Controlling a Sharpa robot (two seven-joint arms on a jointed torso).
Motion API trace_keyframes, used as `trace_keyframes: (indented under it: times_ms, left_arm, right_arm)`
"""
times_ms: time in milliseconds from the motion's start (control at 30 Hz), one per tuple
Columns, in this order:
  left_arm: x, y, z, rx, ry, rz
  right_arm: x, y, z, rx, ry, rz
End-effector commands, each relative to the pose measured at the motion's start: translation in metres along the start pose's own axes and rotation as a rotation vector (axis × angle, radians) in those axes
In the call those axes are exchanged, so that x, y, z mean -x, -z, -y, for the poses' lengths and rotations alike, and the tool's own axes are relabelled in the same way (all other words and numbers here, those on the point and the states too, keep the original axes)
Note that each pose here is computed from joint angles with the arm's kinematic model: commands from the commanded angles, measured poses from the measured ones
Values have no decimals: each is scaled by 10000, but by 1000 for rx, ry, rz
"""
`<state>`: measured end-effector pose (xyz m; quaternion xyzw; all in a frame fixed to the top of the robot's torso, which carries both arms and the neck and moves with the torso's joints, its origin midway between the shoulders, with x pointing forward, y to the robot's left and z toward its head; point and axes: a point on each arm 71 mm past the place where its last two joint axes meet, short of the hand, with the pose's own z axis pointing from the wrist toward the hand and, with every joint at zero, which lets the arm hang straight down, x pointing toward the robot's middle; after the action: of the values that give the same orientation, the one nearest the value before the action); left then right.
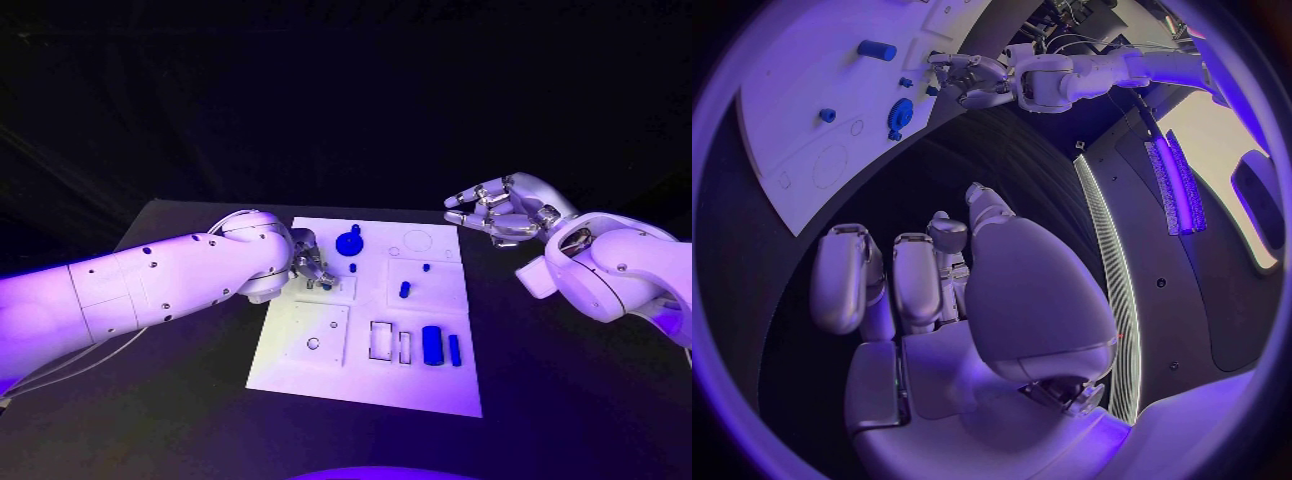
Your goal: Assemble the parts on the task board
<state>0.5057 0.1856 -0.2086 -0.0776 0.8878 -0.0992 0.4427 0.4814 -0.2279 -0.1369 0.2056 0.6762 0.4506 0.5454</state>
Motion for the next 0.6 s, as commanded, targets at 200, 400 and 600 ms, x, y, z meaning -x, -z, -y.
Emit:
trace_keyframes:
  times_ms: [200, 400, 600]
  left_arm:
    - [164, 76, 22, -13, 36, 25]
    - [311, 109, -19, -6, 51, 36]
    - [502, 78, -127, 19, 95, 60]
  right_arm:
    - [4, -10, 7, 9, 6, -2]
    - [-3, -17, 21, 6, 4, -3]
    - [-9, -17, 32, 4, 3, -4]
